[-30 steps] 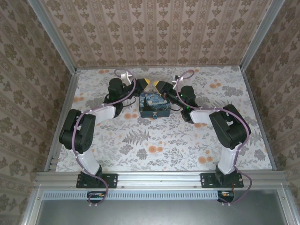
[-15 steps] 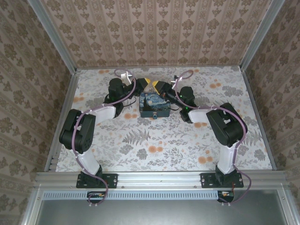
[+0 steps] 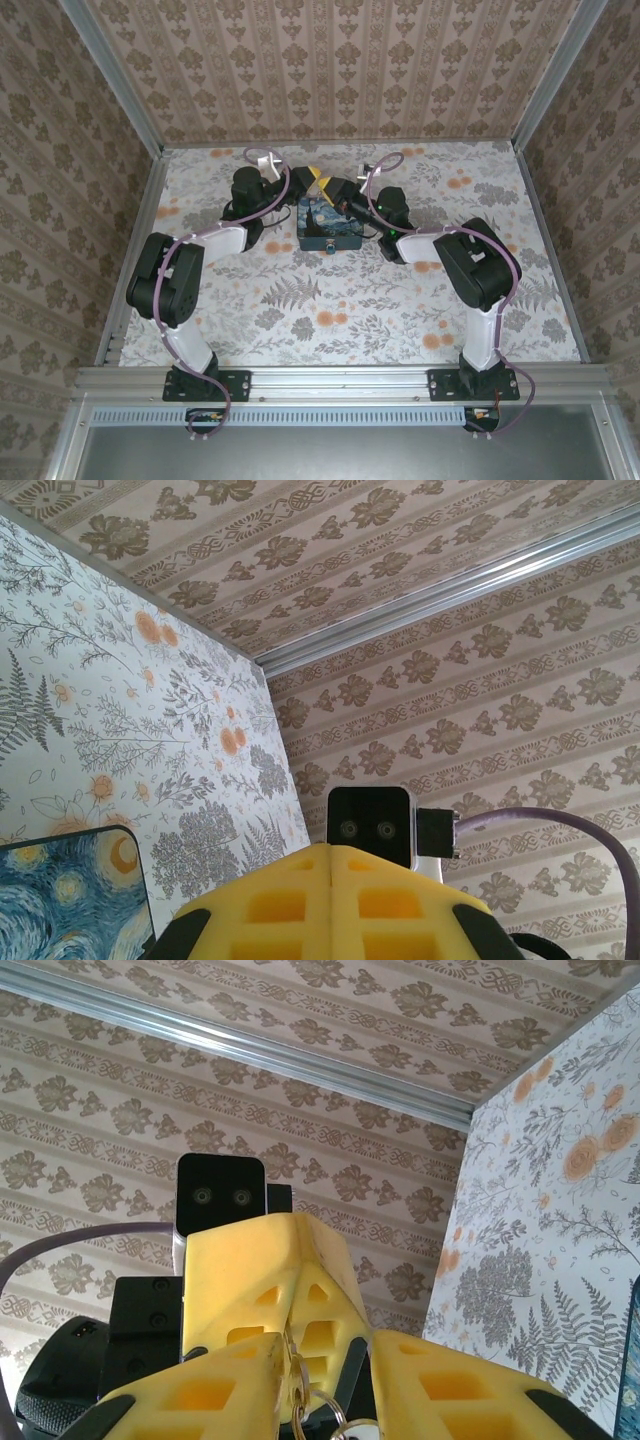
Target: Unlock the padlock with the key
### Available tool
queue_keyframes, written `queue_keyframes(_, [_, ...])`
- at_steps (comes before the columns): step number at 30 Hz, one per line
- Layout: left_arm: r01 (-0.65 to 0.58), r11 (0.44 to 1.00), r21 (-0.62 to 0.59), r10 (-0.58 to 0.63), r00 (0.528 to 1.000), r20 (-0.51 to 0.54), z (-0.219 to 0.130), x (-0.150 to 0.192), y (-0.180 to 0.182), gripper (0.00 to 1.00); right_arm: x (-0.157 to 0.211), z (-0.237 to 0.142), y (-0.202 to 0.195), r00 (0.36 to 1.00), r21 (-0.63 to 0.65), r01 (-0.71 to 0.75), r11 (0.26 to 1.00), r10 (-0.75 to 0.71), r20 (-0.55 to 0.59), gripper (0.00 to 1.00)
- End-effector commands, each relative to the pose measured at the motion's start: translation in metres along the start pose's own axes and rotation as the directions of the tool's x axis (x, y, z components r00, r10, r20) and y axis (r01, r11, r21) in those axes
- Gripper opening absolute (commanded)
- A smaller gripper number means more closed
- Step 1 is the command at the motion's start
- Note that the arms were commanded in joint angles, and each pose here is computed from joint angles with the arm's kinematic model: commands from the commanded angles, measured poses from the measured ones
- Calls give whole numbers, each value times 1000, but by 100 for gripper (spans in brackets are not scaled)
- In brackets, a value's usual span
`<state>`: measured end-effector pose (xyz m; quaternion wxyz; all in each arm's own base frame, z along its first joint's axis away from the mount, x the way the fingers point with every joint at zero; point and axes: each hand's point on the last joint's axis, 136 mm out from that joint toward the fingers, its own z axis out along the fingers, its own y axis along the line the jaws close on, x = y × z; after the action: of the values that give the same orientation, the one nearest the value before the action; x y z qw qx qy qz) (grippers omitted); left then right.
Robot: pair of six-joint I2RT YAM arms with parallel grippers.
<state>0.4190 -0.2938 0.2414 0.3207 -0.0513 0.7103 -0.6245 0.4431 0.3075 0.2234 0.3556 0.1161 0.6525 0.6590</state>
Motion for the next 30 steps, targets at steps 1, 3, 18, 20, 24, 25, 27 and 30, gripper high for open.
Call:
queue_keyframes(1, [-21, 1000, 21, 21, 1000, 3, 2, 2, -4, 0, -1, 6, 18, 1000, -70, 26, 997, -26, -1, 29])
queue_keyframes(3, [-21, 1000, 20, 21, 1000, 4, 2, 2, -4, 0, -1, 5, 18, 1000, -71, 25, 997, -25, 0, 27])
queue_keyframes(18, [-22, 1000, 9, 22, 1000, 9, 1, 1, 0, 0, -3, 0, 14, 1000, -73, 13, 997, -12, 11, 0])
queue_keyframes(20, [-20, 1000, 7, 20, 1000, 8, 1, 1, 1, 0, -4, -1, 14, 1000, -74, 9, 997, -8, 17, 0])
queue_keyframes(24, [-23, 1000, 10, 23, 1000, 7, 1, 1, 0, 0, -6, -2, 16, 1000, -83, 5, 997, -3, 20, 0])
queue_keyframes(25, [-24, 1000, 10, 24, 1000, 7, 1, 1, -1, 0, -6, -2, 18, 1000, -87, 5, 996, -4, 18, 0])
queue_keyframes(27, [-24, 1000, 12, 24, 1000, 6, 1, 1, -1, 1, -6, -2, 19, 1000, -91, 7, 996, -6, 17, 0])
queue_keyframes(30, [-29, 1000, 10, 29, 1000, 11, -2, 0, -4, 22, -8, -4, 18, 1000, -86, 9, 996, -8, 18, 0])
